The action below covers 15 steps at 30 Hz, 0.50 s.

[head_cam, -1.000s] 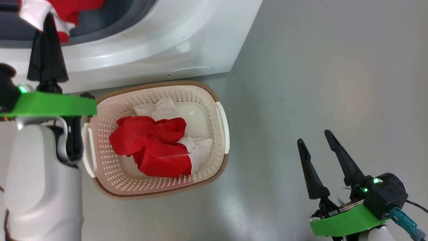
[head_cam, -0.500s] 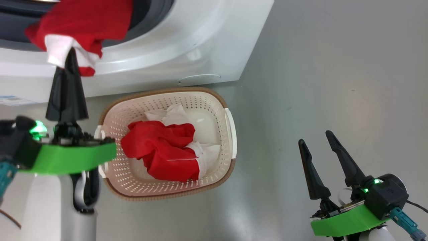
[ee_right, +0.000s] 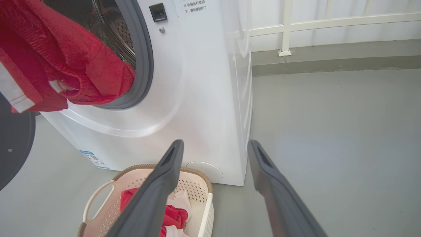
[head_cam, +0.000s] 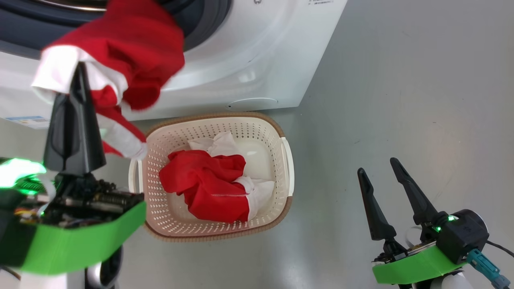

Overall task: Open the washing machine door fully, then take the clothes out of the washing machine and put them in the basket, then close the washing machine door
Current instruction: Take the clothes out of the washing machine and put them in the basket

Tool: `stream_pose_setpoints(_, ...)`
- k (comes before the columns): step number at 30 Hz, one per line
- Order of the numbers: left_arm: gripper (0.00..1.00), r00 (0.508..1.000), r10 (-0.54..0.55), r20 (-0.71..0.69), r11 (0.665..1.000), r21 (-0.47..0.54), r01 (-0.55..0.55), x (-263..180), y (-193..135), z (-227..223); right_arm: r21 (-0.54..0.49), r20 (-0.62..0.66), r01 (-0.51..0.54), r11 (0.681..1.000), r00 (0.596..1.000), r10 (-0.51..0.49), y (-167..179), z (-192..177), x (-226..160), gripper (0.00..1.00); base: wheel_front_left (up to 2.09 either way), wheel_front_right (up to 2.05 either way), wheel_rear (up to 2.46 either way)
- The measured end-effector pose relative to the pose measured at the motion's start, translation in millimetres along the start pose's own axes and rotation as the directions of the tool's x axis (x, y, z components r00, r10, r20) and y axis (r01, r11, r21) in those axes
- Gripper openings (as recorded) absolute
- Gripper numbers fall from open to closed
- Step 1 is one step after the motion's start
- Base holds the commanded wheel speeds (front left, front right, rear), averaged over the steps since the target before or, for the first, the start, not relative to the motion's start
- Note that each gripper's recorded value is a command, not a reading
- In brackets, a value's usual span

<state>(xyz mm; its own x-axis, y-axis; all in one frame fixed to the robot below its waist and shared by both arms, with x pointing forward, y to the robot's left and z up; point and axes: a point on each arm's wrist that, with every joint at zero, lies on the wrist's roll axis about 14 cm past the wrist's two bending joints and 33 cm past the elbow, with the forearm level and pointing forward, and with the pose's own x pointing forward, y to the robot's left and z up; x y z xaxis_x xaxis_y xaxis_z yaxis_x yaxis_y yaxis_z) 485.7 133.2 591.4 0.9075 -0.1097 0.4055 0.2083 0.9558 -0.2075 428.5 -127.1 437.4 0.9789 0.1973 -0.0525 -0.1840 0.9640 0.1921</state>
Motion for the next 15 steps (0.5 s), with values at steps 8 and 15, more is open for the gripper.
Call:
stream_pose_setpoints(8, 0.0, 0.989, -0.038, 0.145, 0.998, 0.048, 0.031, 2, -14, 55, 0.0, 0.007, -0.006, 1.0, 1.0, 0.006, 2, 3, -1, 1.0, 0.0, 0.0, 0.0)
stream_pose_setpoints(15, 0.0, 0.977, -0.059, 0.204, 0.998, 0.046, 0.051, 1, -21, 76, 0.001, 0.003, -0.006, 1.0, 1.0, 0.006, 2, 1, -1, 1.0, 0.0, 0.0, 0.0)
